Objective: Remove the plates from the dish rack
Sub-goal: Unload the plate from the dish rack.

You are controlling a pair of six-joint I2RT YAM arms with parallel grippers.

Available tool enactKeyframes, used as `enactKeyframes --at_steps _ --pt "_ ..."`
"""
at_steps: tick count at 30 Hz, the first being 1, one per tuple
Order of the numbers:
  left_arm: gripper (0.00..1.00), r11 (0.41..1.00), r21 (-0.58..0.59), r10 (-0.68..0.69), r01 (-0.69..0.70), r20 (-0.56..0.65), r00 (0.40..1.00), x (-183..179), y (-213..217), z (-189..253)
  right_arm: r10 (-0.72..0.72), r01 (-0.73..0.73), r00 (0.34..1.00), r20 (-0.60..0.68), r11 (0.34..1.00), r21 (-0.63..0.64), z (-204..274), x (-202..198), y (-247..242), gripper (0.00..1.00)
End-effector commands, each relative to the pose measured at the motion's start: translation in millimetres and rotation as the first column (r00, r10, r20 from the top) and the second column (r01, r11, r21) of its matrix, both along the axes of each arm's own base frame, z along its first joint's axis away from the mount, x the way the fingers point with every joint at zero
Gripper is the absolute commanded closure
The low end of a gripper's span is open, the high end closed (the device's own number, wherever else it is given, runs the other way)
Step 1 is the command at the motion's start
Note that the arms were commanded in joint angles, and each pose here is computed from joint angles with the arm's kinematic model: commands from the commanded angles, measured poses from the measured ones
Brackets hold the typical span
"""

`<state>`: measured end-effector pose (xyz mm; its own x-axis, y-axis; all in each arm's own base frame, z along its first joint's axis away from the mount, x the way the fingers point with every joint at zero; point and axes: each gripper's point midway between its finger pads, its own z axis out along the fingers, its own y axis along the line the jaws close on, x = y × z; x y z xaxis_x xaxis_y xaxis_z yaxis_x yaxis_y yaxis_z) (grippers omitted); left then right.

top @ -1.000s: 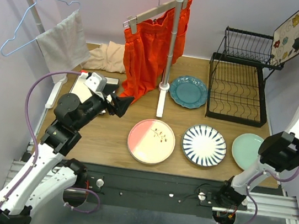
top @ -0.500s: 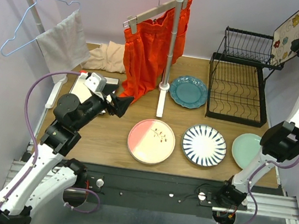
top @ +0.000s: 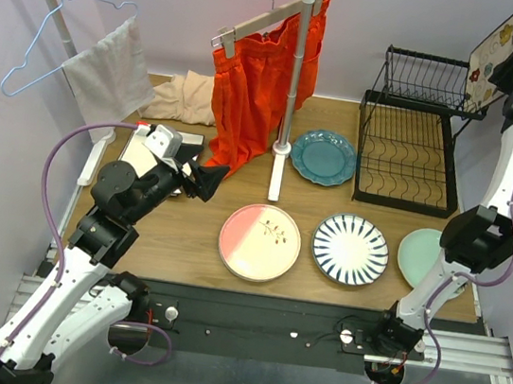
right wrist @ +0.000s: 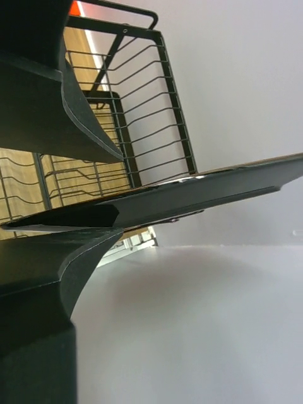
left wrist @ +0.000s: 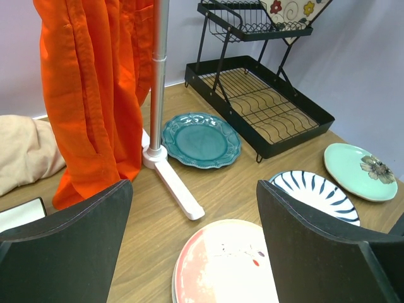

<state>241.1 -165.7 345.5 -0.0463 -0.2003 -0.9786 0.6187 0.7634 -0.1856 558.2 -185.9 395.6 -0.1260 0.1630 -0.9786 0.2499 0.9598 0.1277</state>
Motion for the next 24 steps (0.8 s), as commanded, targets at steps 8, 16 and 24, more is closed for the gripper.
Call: enactKeyframes --at_steps 8,16,24 --pt "0.11 1.0 0.001 -0.028 0.028 0.005 1.0 0 -6 -1 -0.088 0.085 0.996 -0.021 0.99 -0.115 -8 15 -17 0.52" --pt "0.12 0.999 0.009 -0.031 0.031 -0.006 0.999 2 -7 -5 -0.123 0.112 0.992 -0.038 0.97 -0.214 -8 19 -26 0.61" --pt "0.12 0.999 0.01 -0.037 0.038 -0.015 0.999 3 -9 -8 -0.071 0.068 0.997 -0.003 0.965 -0.253 12 17 -18 0.81"
